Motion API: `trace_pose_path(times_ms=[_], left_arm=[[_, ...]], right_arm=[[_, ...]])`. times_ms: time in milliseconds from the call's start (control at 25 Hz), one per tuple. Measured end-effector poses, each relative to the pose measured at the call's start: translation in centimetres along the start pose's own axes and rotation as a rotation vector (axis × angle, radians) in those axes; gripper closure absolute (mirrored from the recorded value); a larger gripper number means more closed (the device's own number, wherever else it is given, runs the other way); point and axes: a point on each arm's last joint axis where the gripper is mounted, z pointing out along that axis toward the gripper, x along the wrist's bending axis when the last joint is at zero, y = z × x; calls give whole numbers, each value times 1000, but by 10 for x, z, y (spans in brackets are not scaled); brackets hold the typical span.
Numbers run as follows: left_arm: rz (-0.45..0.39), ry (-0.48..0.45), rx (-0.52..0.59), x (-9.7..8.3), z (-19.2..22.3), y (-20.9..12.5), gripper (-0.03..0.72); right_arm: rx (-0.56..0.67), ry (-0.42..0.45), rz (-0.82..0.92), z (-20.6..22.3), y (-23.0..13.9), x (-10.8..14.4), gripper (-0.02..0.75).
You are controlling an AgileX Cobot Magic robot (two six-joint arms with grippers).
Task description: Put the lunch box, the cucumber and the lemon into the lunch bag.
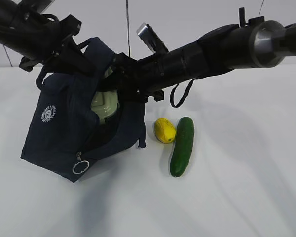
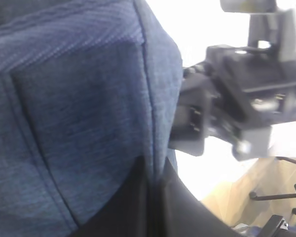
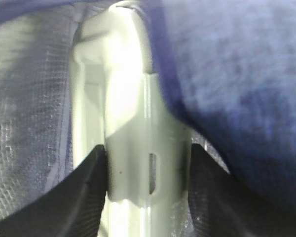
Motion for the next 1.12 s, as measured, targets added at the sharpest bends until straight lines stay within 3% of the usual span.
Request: trace_pose_path(times_ms=[280,560,1120], left_arm=[[2,3,7,1,0,0,697],[8,31,32,8,7,-1,697],[35,74,25,13,8,0,697]], right_arm=[[17,-3,82,19,-9,-26,369],[3,22,55,18,-7,-24,340],[78,151,-37,17,-14,-12,328]])
